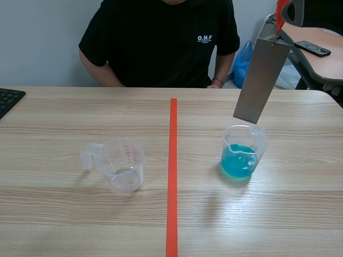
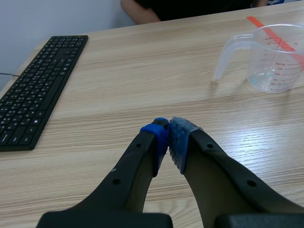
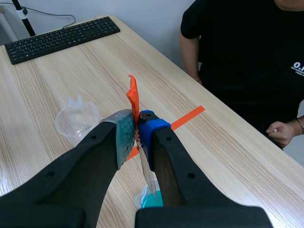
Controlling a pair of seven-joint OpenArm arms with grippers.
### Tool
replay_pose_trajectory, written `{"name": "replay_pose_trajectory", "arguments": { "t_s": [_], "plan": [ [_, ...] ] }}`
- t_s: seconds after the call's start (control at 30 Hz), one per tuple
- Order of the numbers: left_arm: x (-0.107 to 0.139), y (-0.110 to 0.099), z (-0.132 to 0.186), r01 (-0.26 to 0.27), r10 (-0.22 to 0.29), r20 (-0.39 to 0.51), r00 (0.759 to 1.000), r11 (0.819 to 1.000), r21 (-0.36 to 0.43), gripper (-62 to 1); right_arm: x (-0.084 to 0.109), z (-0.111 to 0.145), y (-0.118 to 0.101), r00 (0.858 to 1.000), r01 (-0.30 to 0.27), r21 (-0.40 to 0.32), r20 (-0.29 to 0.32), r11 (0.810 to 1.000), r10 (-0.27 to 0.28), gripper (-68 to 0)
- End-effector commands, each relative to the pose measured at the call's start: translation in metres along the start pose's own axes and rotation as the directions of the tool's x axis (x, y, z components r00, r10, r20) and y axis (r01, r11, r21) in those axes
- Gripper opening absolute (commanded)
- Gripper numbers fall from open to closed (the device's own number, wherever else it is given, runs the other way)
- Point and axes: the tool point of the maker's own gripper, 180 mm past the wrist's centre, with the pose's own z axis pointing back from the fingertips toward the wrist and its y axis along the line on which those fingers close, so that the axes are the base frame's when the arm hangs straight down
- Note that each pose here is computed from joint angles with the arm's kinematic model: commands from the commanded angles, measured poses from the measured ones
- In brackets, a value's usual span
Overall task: Do the redox reaction experiment.
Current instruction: 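Raise the plate and point at it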
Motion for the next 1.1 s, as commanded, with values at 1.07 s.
{"name": "replay_pose_trajectory", "arguments": {
  "t_s": [1.07],
  "plan": [
    [0.118, -0.102, -0.261, 0.189, -0.049, 0.274, 0.96, 0.839, -0.51, -56.9, 0.008, 0.003, -0.001, 1.0, -0.021, 0.003, 0.007, 1.0, 0.021, -66.0]
  ]
}}
